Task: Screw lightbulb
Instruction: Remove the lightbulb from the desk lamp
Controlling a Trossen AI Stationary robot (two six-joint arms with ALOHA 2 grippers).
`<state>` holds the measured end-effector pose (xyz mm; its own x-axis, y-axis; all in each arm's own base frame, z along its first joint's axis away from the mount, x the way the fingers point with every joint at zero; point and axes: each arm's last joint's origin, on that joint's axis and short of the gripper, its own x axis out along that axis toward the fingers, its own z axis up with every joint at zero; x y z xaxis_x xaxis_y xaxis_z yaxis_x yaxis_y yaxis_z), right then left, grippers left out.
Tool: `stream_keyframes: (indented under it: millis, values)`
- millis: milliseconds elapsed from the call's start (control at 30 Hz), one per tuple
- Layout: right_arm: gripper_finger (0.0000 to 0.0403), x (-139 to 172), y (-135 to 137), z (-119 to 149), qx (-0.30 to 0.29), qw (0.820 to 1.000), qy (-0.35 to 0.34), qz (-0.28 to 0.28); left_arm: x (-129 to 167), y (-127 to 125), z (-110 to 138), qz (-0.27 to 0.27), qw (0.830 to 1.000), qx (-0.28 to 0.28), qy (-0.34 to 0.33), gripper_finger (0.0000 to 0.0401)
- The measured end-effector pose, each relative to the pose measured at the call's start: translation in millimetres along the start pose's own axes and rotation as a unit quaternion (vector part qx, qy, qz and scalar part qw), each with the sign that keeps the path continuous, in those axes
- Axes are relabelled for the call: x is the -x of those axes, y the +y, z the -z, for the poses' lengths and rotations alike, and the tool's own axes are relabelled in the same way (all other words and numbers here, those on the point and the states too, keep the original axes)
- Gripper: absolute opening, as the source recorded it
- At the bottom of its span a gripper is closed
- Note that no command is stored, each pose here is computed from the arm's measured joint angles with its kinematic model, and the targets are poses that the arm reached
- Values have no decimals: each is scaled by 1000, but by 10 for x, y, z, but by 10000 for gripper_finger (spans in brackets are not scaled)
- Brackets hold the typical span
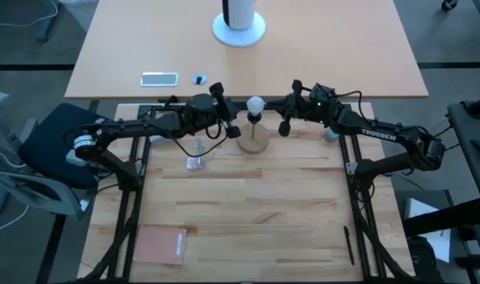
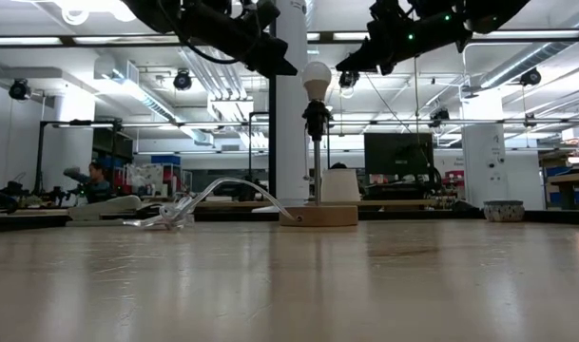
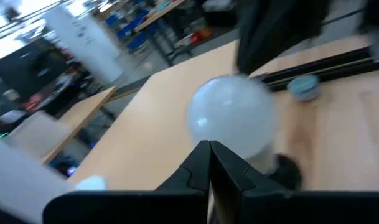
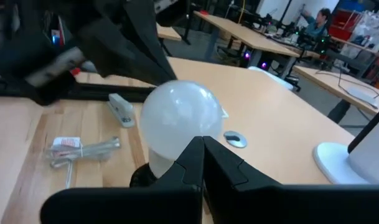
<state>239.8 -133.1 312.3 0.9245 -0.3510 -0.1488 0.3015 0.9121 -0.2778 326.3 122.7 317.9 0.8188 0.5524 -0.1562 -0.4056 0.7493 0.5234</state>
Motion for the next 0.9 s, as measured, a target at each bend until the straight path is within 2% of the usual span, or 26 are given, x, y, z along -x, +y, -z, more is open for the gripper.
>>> stream_keyframes:
  millis: [200,533,900]
  values:
    - [0,54,15,-55,-2,1000,-19,-25,-30,62,28,-20,1000,3,1,0]
    - [0,-48,39,40,-7,1000,-3,-30,-51,17,19,47,998,-7,-39,0]
    - [0,-48,37,39,-7,1000,-3,-27,-46,2,-7,65,996,-4,-59,0]
